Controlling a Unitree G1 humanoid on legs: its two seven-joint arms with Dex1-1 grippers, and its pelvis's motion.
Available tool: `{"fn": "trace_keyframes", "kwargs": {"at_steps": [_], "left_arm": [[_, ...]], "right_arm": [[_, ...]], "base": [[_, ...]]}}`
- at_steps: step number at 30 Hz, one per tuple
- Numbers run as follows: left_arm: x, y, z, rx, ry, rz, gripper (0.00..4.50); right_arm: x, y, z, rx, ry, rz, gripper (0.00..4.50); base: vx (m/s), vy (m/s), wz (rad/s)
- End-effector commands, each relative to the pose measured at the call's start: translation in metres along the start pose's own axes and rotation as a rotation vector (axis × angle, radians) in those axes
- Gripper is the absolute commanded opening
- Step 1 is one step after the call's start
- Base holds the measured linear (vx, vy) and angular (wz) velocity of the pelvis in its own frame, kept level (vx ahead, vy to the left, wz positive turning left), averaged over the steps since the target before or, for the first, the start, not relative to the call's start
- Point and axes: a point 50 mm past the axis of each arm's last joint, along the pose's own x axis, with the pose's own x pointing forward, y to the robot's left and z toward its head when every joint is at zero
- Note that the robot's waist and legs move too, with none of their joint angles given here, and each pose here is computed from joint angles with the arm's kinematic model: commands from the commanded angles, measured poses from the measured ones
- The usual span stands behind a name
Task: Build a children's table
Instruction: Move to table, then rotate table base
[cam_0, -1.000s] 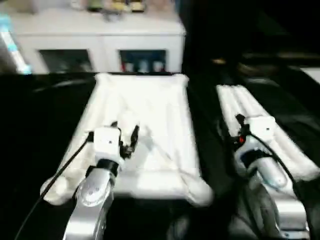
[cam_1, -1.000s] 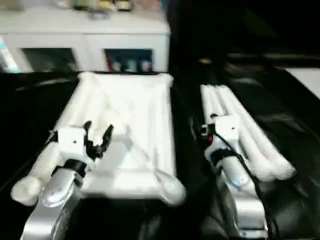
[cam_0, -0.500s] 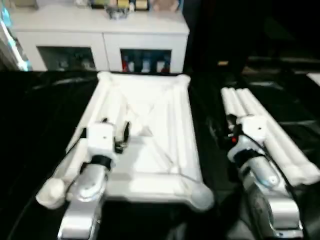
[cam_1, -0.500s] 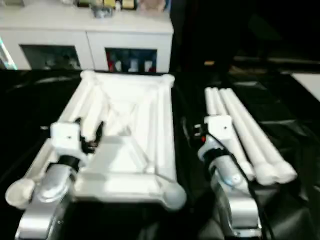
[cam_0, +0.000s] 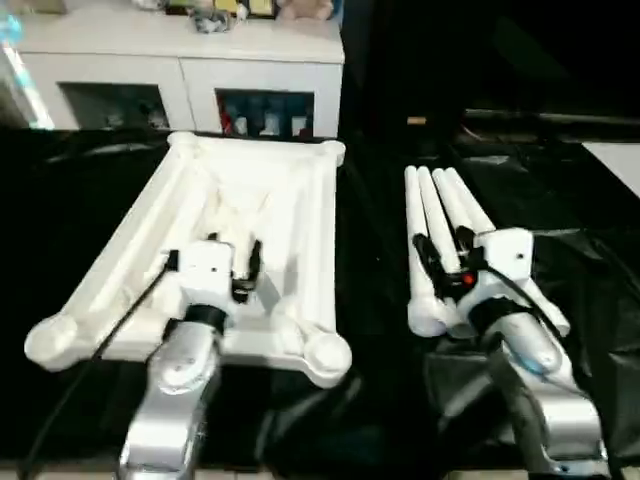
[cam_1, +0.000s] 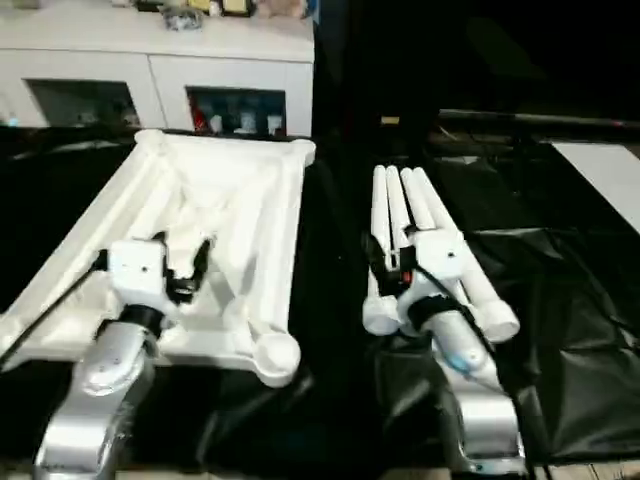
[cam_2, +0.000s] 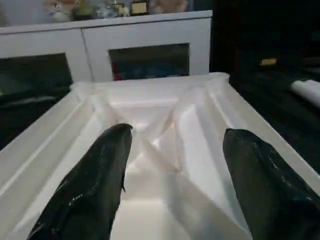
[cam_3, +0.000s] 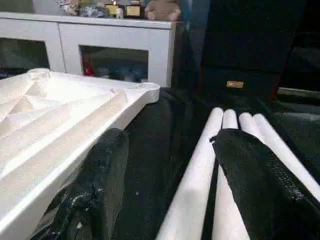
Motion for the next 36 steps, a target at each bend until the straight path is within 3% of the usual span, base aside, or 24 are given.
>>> {"fn": "trace_keyframes", "kwargs": {"at_steps": [1,5,12,22,25,26,28,33,36], "left_arm": [[0.001,-0.001,0.003,-0.015,-0.008,-0.023,3.29],[0.001,-0.001,0.004,-0.017,-0.016,-0.025,3.29],[0.002,-0.001,0.004,-0.024,-0.016,-0.03,3.29],[0.0,0.0,0.006,-0.033,-0.032,-0.042,3.29],[-0.002,-0.005,0.006,-0.023,-0.04,-0.116,3.29],[-0.007,-0.011,0.006,0.001,-0.056,-0.267,3.29],[-0.012,-0.013,0.004,0.014,-0.054,-0.392,3.6],[-0.016,-0.005,0.004,0.04,-0.022,-0.559,4.01],[-0.015,-0.001,0.009,0.062,-0.001,-0.712,4.24]], "right_arm": [[0.001,0.003,0.002,0.007,0.001,0.018,3.03],[0.003,0.006,0.003,-0.051,0.006,0.024,3.03],[0.003,0.009,0.0,0.016,0.023,0.041,3.03],[0.003,0.011,-0.003,-0.006,0.038,0.061,3.03],[0.004,0.012,-0.002,-0.003,0.037,0.063,3.03],[0.003,0.012,0.0,0.02,0.018,0.075,3.03],[0.001,0.014,0.004,0.049,0.0,0.115,3.03],[-0.001,0.016,0.011,0.043,-0.024,0.224,3.03],[0.0,0.008,0.016,0.032,-0.032,0.284,3.03]], "base": [[-0.101,-0.117,-0.03],[-0.05,-0.057,0.06],[-0.031,-0.006,0.3],[0.128,0.009,0.22],[0.061,0.092,0.3],[-0.103,0.029,0.11],[0.0,0.0,0.0],[-0.061,0.024,-0.02],[-0.055,-0.02,-0.04]]}}
